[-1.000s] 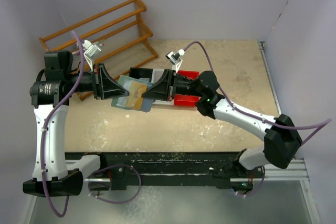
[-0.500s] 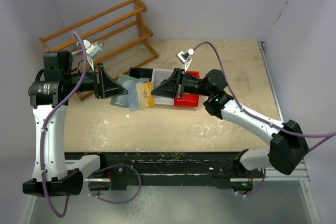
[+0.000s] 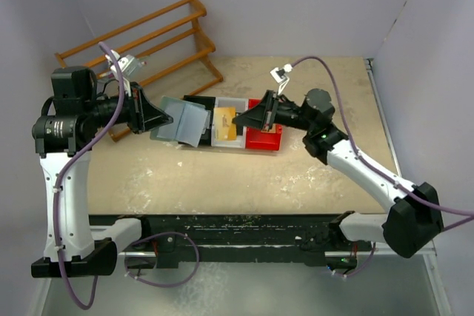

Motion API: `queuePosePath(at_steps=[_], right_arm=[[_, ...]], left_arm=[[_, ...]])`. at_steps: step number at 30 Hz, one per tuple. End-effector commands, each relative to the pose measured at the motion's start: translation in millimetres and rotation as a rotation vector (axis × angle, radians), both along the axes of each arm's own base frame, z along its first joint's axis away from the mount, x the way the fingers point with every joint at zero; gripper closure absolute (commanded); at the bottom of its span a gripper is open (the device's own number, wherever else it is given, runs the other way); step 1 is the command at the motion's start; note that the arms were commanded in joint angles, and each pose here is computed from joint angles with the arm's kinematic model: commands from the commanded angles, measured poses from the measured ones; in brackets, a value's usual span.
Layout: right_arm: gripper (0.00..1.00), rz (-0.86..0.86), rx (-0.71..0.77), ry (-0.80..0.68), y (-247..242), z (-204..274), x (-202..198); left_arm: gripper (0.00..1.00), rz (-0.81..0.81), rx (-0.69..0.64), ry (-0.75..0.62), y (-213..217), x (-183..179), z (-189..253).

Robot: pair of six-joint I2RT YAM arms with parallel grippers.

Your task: Take the credit cards out of the card holder

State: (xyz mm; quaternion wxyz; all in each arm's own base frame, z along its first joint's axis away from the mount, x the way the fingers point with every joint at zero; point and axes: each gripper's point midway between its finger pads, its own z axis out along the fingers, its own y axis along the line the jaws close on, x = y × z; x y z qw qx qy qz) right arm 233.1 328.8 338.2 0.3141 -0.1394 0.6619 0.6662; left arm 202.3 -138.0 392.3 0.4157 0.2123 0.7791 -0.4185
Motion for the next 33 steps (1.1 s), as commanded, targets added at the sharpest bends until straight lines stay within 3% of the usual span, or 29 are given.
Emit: queuePosePath(at_steps=[1, 12, 24, 33], right_arm=[[1.0, -0.141, -0.134, 0.014, -40.1, -25.3, 28.5], [1.0, -0.699, -0.746, 0.047, -141.6, -123.8, 136.7], [1.0, -0.719, -0.954, 0.088, -145.7, -203.6, 188.8], [1.0, -0.648, -0.938, 0.113, -131.4, -237.9, 192.3]], left_arm=[[1.0, 0.088, 0.115, -0.109, 16.5, 14.5, 2.9], [1.0, -0.003, 0.09, -0.134, 7.3, -2.4, 9.0], [1.0, -0.097, 0.026, -0.152, -4.5, -22.1, 26.4], [1.0, -0.124, 0.004, -0.154, -7.9, -27.3, 30.3]])
